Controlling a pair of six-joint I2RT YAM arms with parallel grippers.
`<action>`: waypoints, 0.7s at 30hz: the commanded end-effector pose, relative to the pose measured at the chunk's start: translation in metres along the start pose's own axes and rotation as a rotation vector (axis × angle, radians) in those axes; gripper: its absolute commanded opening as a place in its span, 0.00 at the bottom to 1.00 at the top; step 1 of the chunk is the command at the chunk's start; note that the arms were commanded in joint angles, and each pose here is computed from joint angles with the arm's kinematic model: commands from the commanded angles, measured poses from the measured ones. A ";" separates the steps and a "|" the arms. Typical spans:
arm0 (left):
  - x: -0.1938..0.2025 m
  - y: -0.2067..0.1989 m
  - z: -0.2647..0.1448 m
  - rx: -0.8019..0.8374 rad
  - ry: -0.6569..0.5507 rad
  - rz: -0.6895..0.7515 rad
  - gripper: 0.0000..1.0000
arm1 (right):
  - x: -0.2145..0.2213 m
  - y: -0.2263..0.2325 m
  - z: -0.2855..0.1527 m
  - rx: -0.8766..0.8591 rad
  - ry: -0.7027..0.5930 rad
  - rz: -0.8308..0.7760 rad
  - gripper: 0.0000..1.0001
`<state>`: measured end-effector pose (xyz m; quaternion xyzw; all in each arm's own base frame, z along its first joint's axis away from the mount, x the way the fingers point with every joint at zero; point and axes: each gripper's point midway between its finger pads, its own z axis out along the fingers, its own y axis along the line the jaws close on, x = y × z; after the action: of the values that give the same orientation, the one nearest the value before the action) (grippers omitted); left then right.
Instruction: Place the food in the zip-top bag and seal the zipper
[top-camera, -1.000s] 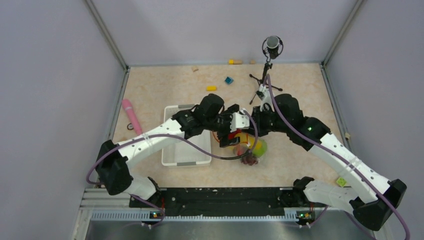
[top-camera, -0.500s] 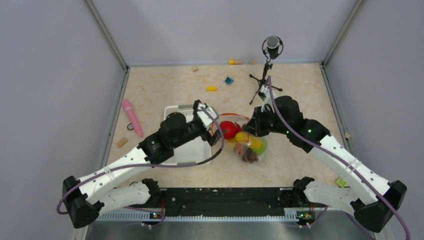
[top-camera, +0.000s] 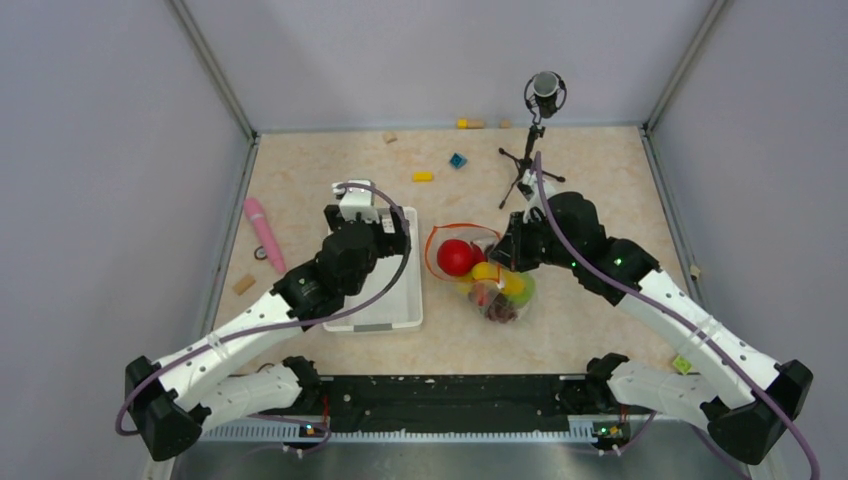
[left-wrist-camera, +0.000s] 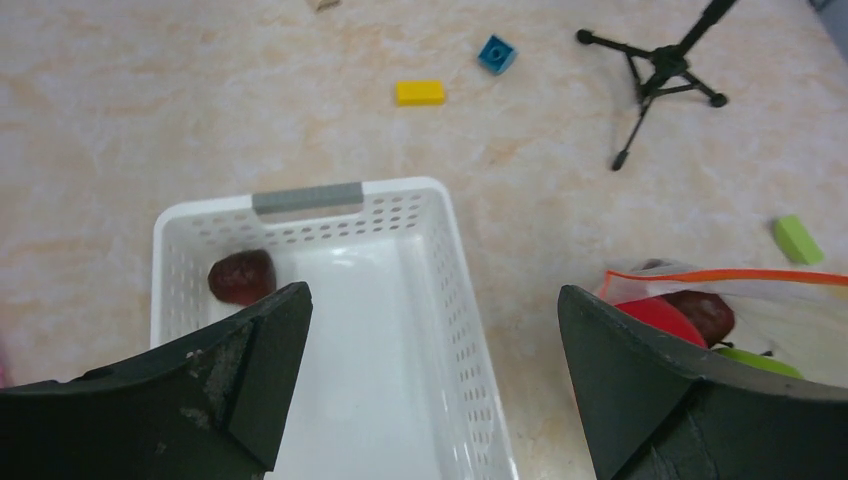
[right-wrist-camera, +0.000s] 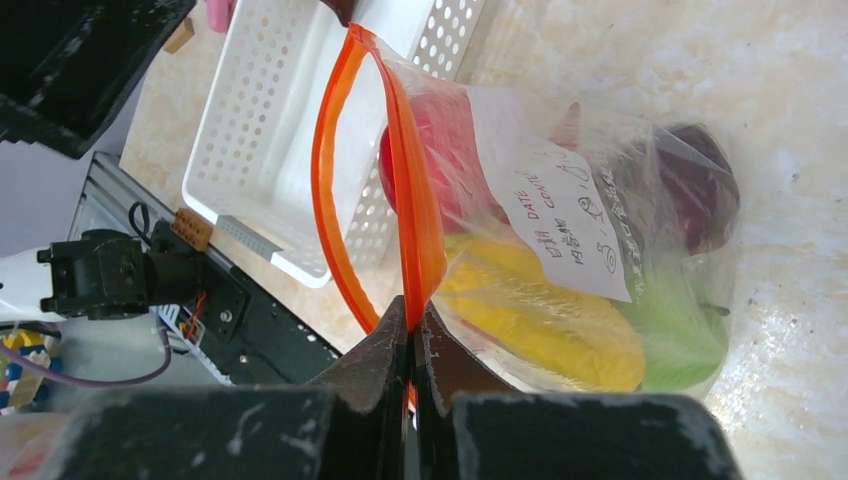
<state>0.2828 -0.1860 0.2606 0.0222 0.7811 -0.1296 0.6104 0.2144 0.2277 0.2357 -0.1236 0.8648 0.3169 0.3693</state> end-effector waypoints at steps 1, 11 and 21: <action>0.006 0.029 0.008 -0.162 0.041 -0.148 0.98 | -0.019 -0.001 0.000 0.001 -0.081 -0.032 0.00; 0.057 0.078 0.030 -0.285 0.181 -0.277 0.98 | -0.014 -0.006 0.002 0.018 -0.074 -0.046 0.00; 0.088 0.102 0.058 -0.375 0.239 -0.281 0.98 | -0.012 -0.010 0.005 0.031 -0.073 -0.050 0.00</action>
<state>0.3201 -0.1089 0.1479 -0.1685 0.8612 -0.0497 0.4769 0.2191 0.2235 0.2261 -0.1279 0.8670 0.2989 0.3775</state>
